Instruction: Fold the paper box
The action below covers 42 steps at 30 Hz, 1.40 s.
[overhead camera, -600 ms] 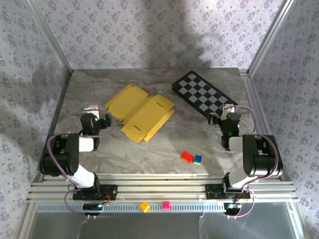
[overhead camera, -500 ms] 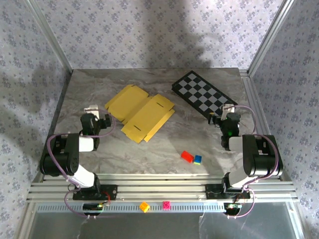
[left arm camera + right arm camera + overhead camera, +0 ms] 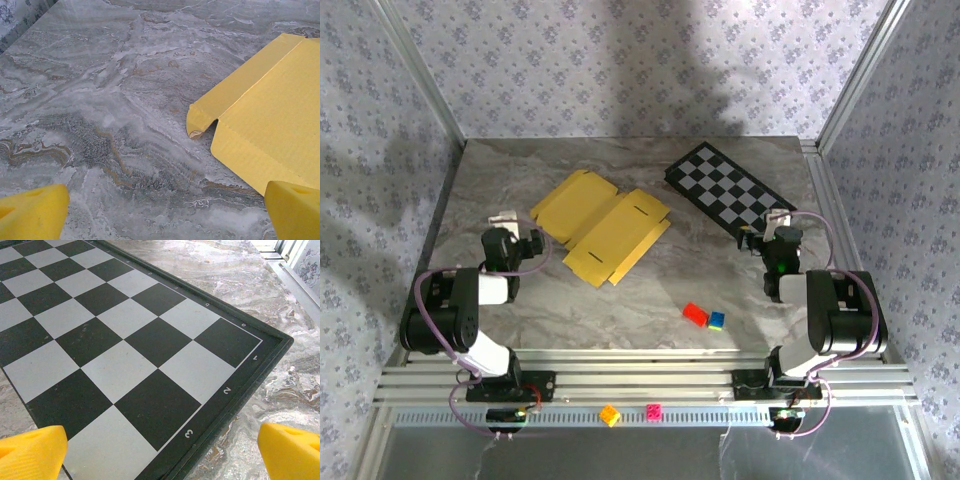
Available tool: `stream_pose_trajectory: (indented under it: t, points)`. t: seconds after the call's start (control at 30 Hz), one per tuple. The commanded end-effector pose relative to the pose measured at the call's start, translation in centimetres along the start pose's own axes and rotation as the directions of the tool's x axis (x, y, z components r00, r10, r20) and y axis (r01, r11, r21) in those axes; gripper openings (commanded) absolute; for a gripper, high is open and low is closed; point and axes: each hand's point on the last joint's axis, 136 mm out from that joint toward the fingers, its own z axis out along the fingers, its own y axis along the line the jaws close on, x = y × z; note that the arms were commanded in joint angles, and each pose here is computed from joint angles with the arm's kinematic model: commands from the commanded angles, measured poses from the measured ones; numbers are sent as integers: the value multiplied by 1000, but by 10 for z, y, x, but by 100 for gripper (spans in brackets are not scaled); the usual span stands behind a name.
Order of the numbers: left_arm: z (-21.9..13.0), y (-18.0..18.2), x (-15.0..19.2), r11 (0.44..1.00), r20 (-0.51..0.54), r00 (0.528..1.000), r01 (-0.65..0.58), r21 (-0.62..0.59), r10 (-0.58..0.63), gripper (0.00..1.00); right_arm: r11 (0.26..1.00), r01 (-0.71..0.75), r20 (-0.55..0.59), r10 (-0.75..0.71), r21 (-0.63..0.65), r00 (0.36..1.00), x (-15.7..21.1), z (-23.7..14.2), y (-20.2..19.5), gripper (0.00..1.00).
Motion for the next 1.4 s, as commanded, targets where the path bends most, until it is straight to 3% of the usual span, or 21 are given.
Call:
stream_pose_trajectory:
  t: [0.0, 0.47, 0.67, 0.77, 0.83, 0.87, 0.9, 0.93, 0.97, 1.0, 1.03, 1.07, 1.1, 1.13, 1.23, 1.3, 1.37]
  points:
    - [2, -1, -14, 1000, 37, 999, -17, -1, 17, 100, 1000, 7, 5, -7, -6, 1000, -4, 3, 0, 100]
    - [2, 0, -15, 1000, 44, 999, -15, -6, 15, 100, 1000, -1, 18, 1, 1, 1000, -6, 1, -1, 100]
    - [-37, 4, -59, 974, 121, 988, -69, -214, 97, 100, 946, -124, 136, 86, 301, 987, -39, -47, -51, 100]
    - [-67, 7, -100, 952, 196, 980, 33, -306, 29, 100, 893, -195, 230, 108, 405, 967, -93, -88, -67, 100]
    - [-79, 5, -119, 928, 51, 971, 239, -287, -235, 100, 835, -386, 331, 263, 393, 906, -142, -114, -76, 100]
    - [-84, 1, -125, 904, -36, 931, 343, -257, -364, 100, 779, -499, 340, 384, 379, 858, -152, -122, -81, 100]
    - [-75, -9, -131, 858, -81, 862, 482, -181, -501, 100, 699, -609, 295, 533, 376, 793, -150, -127, -83, 100]
    - [-56, -42, -138, 776, -202, 767, 629, 45, -609, 99, 550, -726, 201, 722, 414, 662, -136, -137, -82, 100]
    - [-45, -65, -141, 682, -297, 691, 716, 152, -659, 87, 512, -724, 130, 769, 462, 626, -123, -137, -79, 100]
    - [-36, -85, -134, 627, -388, 625, 766, 141, -677, 76, 547, -718, 38, 784, 430, 620, -122, -120, -69, 97]
    - [-32, -110, -127, 645, -454, 620, 754, 121, -639, 73, 580, -717, -60, 791, 386, 608, -121, -106, -56, 88]
    - [-32, -131, -123, 690, -494, 645, 714, 117, -583, 72, 615, -711, -126, 779, 341, 614, -123, -97, -43, 82]
    - [-34, -156, -119, 739, -527, 674, 663, 121, -518, 70, 661, -683, -191, 747, 311, 636, -126, -92, -24, 82]
    - [-35, -173, -110, 761, -561, 671, 639, 109, -484, 68, 710, -640, -213, 701, 294, 680, -133, -92, -9, 82]
    - [-24, -216, -53, 755, -709, 543, 655, 22, -450, 59, 833, -537, -253, 552, 129, 795, -158, -94, 46, 79]
    - [-12, -223, -11, 776, -774, 466, 629, -52, -429, 54, 856, -515, -292, 504, 44, 813, -162, -95, 77, 79]
    - [-2, -225, 20, 802, -809, 423, 590, -97, -409, 50, 865, -500, -333, 461, -40, 823, -162, -95, 105, 81]
